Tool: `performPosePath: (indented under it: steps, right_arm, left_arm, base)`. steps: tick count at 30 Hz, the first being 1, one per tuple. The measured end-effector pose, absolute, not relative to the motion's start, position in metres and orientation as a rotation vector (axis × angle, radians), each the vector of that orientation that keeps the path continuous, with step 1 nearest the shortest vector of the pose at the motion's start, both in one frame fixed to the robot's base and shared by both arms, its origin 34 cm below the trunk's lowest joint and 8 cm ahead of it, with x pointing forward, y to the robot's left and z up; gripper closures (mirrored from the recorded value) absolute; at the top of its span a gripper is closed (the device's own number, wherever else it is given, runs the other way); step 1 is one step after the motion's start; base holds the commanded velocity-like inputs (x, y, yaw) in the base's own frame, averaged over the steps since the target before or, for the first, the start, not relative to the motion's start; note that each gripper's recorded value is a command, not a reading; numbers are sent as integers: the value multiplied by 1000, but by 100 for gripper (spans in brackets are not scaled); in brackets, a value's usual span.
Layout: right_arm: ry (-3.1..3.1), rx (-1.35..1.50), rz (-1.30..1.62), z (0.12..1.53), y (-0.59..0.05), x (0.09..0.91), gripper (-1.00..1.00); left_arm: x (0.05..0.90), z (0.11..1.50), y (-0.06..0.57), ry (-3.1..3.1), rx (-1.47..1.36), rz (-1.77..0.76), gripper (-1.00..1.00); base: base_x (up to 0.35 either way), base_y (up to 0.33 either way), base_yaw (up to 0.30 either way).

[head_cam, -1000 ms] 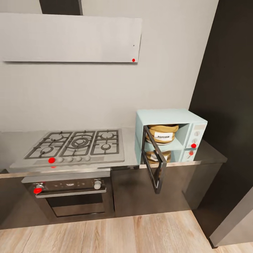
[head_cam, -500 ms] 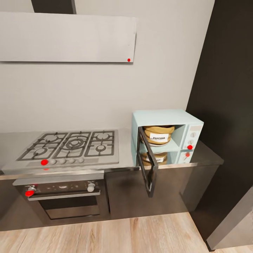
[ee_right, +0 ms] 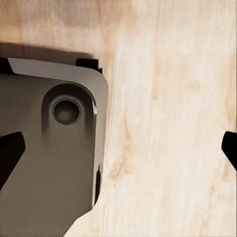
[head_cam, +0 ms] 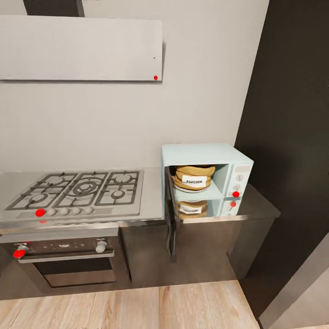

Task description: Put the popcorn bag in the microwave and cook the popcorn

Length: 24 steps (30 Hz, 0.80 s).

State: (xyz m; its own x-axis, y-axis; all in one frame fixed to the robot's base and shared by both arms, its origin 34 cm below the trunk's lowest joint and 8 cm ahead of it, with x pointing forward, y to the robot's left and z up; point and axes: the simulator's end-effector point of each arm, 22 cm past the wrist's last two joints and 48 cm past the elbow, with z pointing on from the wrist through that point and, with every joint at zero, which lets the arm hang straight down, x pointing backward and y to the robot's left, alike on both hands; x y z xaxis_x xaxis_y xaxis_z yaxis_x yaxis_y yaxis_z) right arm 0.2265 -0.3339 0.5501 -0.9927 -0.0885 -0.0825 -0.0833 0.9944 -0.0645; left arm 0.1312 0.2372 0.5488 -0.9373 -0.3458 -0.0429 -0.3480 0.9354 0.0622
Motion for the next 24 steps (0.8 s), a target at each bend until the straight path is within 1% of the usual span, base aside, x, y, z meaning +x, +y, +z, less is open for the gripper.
performPosePath:
  steps: [4, 15, 24]
  right_arm:
    - [3052, -133, -93, 550, -334, 227, -100]
    - [3051, -136, -90, 550, -333, 227, -100]
    - [3051, -140, -92, 550, -333, 227, -100]
  left_arm:
    - [131, 549, 237, 3059, -549, 108, -100]
    - [131, 549, 237, 3059, -549, 108, -100]
    - [131, 549, 237, 3059, -548, 108, -100]
  base:
    - [0, -132, 261]
    - [0, -6, 264]
    - [0, 0, 22]
